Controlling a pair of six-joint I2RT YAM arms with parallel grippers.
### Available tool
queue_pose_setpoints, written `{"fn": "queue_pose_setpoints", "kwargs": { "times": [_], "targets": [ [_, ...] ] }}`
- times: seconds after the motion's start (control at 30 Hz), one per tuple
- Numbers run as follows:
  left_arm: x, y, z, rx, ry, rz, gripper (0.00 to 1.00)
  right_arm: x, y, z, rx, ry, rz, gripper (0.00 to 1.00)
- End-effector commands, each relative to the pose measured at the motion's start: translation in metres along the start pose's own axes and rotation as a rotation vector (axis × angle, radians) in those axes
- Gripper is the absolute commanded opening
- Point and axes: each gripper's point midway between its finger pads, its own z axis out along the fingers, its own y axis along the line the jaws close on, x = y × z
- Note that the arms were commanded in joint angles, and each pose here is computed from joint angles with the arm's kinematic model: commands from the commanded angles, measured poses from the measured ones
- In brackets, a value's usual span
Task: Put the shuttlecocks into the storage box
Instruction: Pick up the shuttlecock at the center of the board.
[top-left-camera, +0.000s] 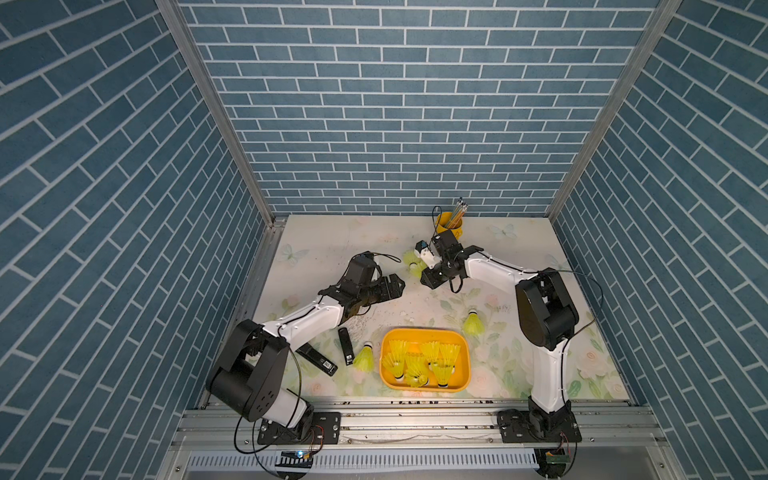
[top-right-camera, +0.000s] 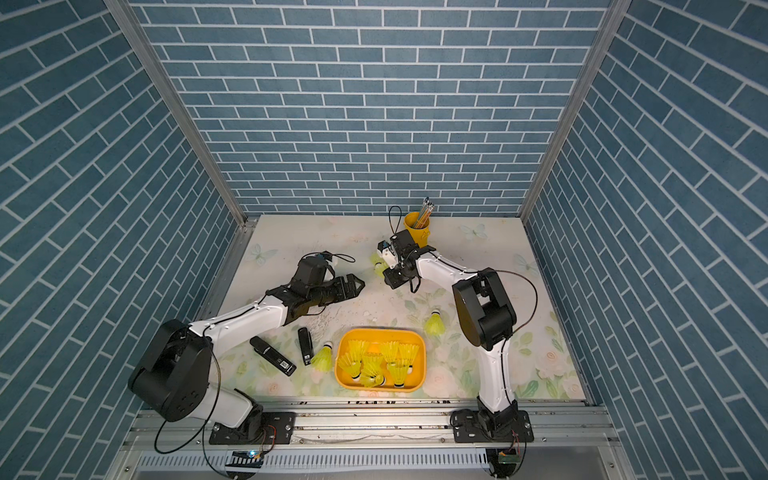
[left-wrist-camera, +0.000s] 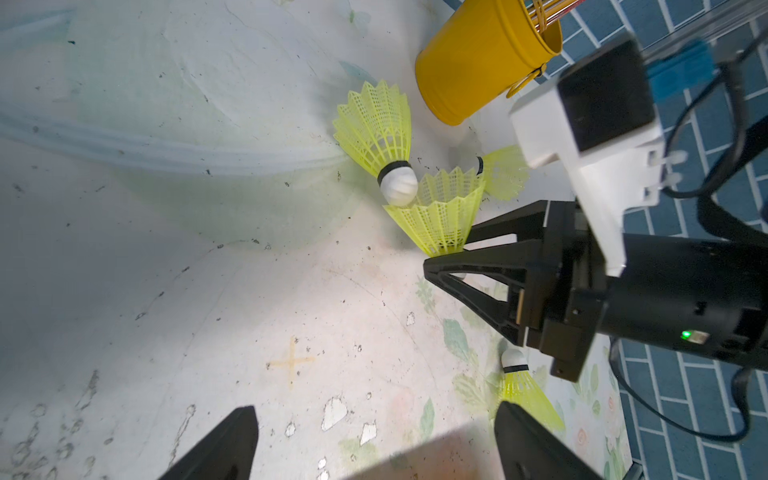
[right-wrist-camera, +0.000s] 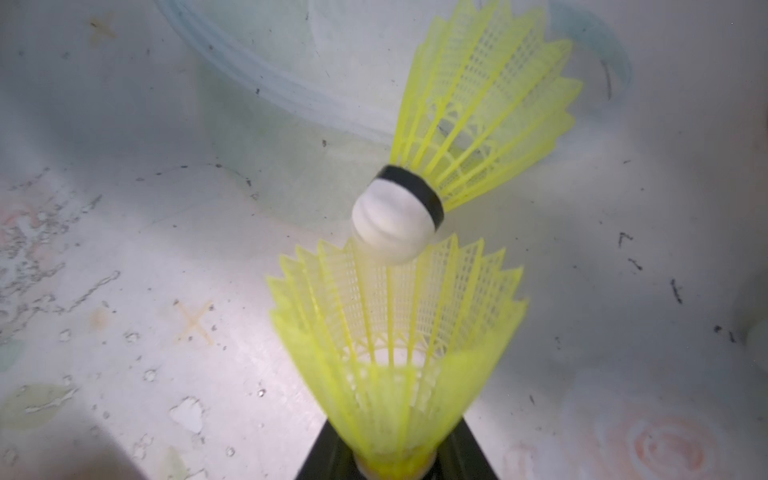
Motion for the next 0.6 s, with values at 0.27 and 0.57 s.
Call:
{"fn": "queue_pose_setpoints", "kwargs": {
  "times": [0.27,0.57],
  "targets": [
    [0.002,0.002,-0.006,-0.003,0.001,0.018,0.95,0.013,0.021,-0.023,-0.071,-0.015,0.061,0.18],
    [0.006,0.000,-0.008,0.001,0.009,0.027,0.95,0.018,0.029,-0.045,-0.090,-0.042,0.089,0.17]
  ]
}}
